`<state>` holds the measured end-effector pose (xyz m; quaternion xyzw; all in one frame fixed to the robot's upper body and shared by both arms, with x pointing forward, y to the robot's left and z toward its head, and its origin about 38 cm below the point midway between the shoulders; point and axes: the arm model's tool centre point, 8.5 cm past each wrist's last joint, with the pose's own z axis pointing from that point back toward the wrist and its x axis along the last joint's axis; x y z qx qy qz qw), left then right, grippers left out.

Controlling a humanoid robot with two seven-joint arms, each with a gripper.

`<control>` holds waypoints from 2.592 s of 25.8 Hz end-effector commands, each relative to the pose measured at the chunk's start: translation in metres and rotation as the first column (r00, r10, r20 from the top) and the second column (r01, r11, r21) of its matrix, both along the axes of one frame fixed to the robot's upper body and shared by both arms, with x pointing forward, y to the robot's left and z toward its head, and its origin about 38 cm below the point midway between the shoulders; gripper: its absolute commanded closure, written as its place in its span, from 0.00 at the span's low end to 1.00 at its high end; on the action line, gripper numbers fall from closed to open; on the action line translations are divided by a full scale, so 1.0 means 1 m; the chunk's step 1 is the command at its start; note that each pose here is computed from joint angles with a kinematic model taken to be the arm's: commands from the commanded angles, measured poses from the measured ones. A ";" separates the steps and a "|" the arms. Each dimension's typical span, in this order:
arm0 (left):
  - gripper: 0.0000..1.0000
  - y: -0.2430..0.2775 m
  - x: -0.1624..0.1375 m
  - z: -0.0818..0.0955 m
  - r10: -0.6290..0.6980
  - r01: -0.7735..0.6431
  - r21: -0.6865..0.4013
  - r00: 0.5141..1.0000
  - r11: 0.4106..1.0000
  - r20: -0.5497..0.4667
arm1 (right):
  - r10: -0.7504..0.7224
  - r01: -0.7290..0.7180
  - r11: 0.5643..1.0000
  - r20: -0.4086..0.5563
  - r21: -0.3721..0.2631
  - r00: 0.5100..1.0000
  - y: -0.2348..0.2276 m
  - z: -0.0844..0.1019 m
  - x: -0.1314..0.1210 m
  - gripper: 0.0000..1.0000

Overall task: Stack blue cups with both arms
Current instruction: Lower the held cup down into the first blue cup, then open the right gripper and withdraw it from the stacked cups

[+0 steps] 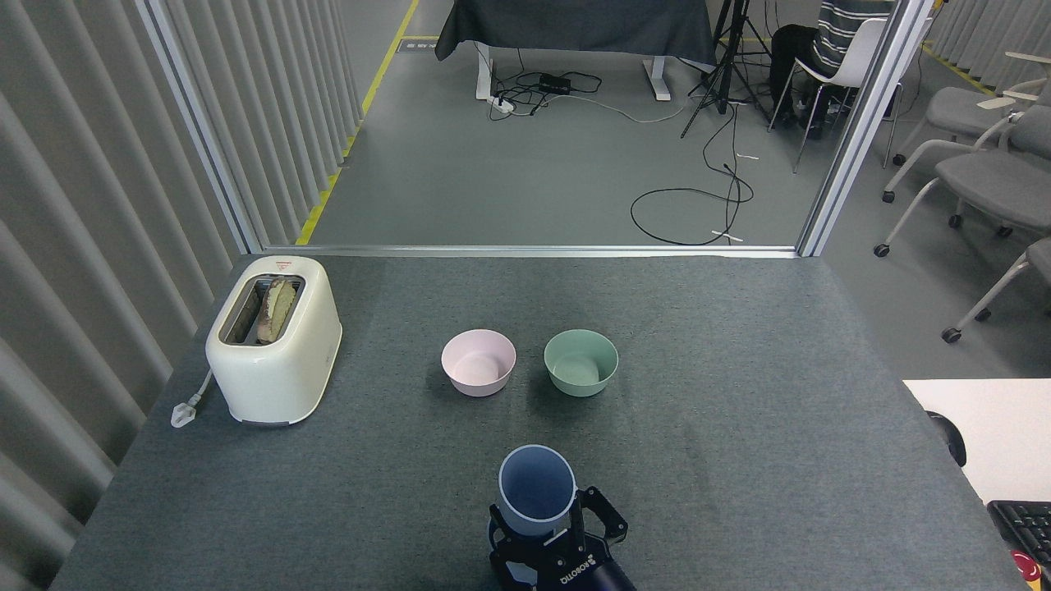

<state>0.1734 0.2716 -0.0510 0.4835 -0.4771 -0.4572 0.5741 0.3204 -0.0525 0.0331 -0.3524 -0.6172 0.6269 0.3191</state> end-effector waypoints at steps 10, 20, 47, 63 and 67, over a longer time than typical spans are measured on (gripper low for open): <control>0.00 0.000 0.000 0.000 0.001 -0.001 0.000 1.000 1.000 0.000 | 0.034 -0.035 0.999 -0.046 -0.021 0.998 0.003 -0.005 -0.003 0.43; 0.00 0.000 0.000 -0.001 0.001 -0.001 0.000 1.000 1.000 -0.001 | 0.034 -0.036 0.999 -0.064 -0.024 0.997 0.005 -0.010 -0.002 0.41; 0.00 0.001 0.000 -0.001 0.004 -0.004 0.002 1.000 1.000 -0.001 | -0.156 0.126 0.964 0.115 0.234 0.981 -0.057 0.045 0.020 0.00; 0.00 0.002 0.007 0.011 -0.027 0.024 0.038 0.995 0.999 0.096 | -0.398 0.404 0.910 -0.087 0.088 0.913 -0.183 -0.072 -0.119 0.00; 0.00 0.001 0.008 0.012 -0.089 0.077 0.120 0.992 0.990 0.094 | -0.411 0.421 0.903 -0.109 0.082 0.905 -0.184 -0.079 -0.137 0.00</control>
